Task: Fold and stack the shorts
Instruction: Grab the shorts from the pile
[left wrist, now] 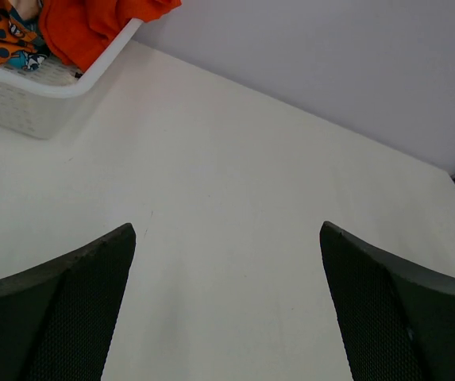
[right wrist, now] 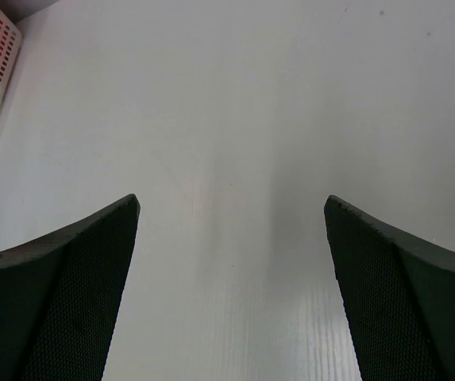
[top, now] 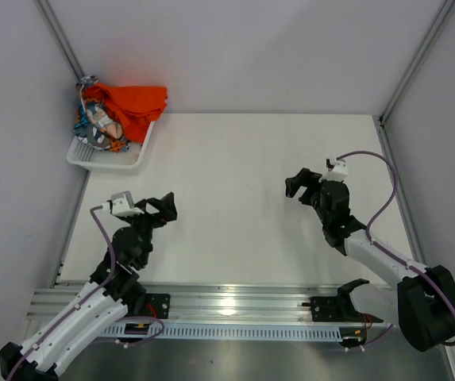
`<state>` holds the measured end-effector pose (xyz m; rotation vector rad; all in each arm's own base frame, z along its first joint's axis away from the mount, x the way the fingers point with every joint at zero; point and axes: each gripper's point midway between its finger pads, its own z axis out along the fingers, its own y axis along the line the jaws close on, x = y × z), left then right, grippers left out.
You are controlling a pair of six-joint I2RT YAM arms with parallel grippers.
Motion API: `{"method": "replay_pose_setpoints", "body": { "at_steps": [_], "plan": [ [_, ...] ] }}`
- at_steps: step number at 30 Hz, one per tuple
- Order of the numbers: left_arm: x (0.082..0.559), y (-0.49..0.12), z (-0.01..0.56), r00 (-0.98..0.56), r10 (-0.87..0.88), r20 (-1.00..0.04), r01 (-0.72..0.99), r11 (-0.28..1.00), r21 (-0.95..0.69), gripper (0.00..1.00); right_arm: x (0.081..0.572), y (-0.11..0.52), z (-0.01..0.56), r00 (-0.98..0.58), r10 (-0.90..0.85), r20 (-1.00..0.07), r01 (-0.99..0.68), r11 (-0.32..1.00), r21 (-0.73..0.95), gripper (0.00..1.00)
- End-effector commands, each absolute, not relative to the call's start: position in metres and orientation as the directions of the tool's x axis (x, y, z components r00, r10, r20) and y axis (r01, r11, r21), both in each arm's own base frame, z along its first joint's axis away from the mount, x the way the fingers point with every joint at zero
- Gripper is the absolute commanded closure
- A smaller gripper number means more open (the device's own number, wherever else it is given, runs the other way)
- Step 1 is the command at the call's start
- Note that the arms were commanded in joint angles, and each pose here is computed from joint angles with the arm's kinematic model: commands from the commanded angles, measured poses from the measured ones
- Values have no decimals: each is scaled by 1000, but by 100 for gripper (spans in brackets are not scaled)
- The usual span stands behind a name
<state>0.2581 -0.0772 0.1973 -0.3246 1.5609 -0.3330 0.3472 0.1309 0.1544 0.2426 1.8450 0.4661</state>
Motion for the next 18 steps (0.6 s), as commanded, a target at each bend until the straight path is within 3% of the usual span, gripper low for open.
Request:
{"method": "replay_pose_setpoints", "body": {
  "at_steps": [1,4,5,6,9,14,15,18],
  "plan": [
    [255,-73,201,31,-466,-884,11,885,-466,1,349,128,169,-259,417,-871,-85,889,451,0],
    [259,-56,185,5,-542,-840,-165,828,-536,1,348,130,170,-268,406,-874,-113,887,447,1],
    [264,-55,214,38,-574,-818,-162,804,-572,1,348,131,170,-270,404,-874,-115,888,446,1],
    [269,-48,209,16,-588,-808,-214,788,-578,1,348,131,170,-269,406,-874,-116,887,447,1],
    [301,-27,253,52,-633,-772,-281,733,-620,1,348,132,169,-278,405,-871,-120,885,450,0],
    [364,-9,253,-57,-765,-641,-335,620,-710,1,345,130,165,-283,403,-870,-114,887,448,1],
    [379,3,289,-4,-778,-629,-307,599,-740,1,345,130,164,-287,402,-869,-115,886,448,0],
    [416,24,285,-15,-817,-577,-378,538,-753,1,346,130,166,-289,409,-866,-118,882,456,1]
  ]
}}
